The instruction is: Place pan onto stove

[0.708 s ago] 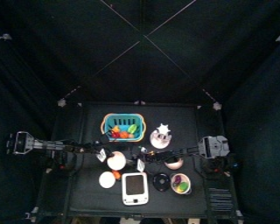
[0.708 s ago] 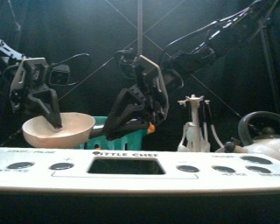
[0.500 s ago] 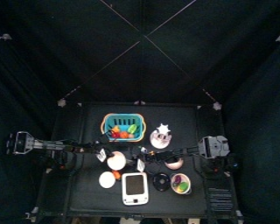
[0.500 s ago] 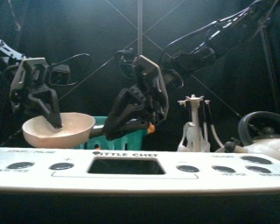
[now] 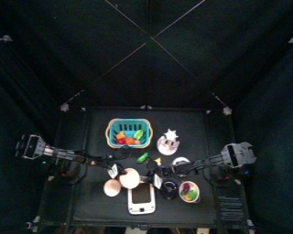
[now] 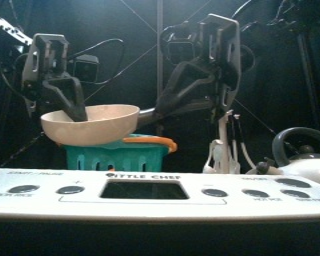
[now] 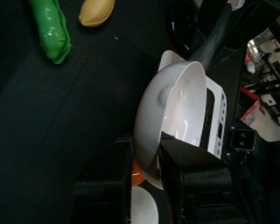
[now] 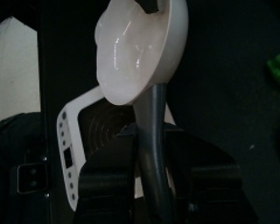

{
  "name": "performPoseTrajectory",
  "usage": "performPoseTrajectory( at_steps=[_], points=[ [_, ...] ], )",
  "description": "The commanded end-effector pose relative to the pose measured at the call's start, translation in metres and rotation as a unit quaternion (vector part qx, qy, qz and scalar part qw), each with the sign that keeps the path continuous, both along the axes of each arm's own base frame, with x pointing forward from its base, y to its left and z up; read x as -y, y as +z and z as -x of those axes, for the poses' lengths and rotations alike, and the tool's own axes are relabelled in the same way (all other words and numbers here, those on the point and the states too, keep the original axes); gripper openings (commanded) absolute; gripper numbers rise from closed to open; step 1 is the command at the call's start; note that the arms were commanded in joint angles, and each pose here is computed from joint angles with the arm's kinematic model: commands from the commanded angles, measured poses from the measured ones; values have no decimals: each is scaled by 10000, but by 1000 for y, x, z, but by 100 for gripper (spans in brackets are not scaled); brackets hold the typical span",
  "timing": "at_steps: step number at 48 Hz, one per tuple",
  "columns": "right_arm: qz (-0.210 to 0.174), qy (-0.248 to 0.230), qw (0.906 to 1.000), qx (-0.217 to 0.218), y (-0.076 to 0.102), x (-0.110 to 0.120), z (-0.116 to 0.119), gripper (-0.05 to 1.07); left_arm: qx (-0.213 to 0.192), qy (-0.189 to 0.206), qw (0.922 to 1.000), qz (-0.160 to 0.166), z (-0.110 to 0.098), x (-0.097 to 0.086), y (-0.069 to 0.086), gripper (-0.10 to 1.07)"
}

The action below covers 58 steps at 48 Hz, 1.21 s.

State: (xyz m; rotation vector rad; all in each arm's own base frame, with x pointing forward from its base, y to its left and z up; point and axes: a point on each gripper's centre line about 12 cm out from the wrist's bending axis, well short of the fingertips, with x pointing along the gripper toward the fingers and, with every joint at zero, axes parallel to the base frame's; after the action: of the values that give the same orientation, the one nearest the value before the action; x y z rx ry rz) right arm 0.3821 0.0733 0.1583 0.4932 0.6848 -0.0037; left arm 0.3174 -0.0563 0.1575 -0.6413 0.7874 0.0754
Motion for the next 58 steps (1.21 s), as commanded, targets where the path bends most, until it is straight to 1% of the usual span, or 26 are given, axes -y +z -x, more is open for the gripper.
performPoseTrajectory(
  at_steps=[1,7,11,13,16,20,22,23,29,34,37,39,42,44,47,50,55,58],
  points=[
    [-83,101,9997,210,18,-10,6,26,174,-152,9997,41,-22,15,10,58],
    [-163,146,9997,83,15,-17,17,26,153,-346,9993,28,-36,32,7,58],
    [-159,213,9996,-4,11,-23,22,26,125,-504,9986,-17,-41,42,3,58],
    [-158,215,9996,-35,9,-23,24,26,122,-560,9983,-57,-43,45,1,59],
    [-146,219,9996,-56,8,-22,25,26,85,-624,9979,-133,-45,46,-3,60],
    [-143,219,9996,-71,7,-22,25,26,106,-690,9973,-245,-46,45,-4,63],
    [-142,220,9996,-94,6,-23,26,26,139,-746,9966,-334,-45,44,-4,66],
    [-140,227,9996,-102,6,-23,26,26,160,-769,9962,-385,-45,43,-4,69],
    [-111,214,9994,-236,2,-23,28,26,256,-879,9944,-529,-46,43,0,82],
    [-61,199,9991,-381,-1,-22,30,26,371,-1016,9915,-722,-47,42,4,86],
    [-44,208,9989,-416,-2,-22,31,26,447,-1074,9899,-812,-47,41,7,86],
    [-49,223,9990,-394,0,-23,31,26,534,-1086,9889,-856,-47,40,12,86],
    [-64,219,9991,-358,2,-23,31,26,765,-1058,9868,-958,-45,35,25,86],
    [-89,219,9992,-309,6,-24,31,26,1009,-1053,9835,-1074,-42,32,37,86],
    [-128,207,9992,-303,7,-25,31,27,1230,-1015,9802,-1174,-34,28,47,86],
    [-138,221,9992,-314,6,-27,30,28,1484,-870,9770,-1259,-25,21,56,86],
    [-128,248,9988,-391,0,-30,29,32,1740,-577,9733,-1382,-12,7,59,86],
    [-119,283,9987,-398,-1,-33,26,38,1820,-480,9717,-1426,-6,3,59,86]
  ],
)
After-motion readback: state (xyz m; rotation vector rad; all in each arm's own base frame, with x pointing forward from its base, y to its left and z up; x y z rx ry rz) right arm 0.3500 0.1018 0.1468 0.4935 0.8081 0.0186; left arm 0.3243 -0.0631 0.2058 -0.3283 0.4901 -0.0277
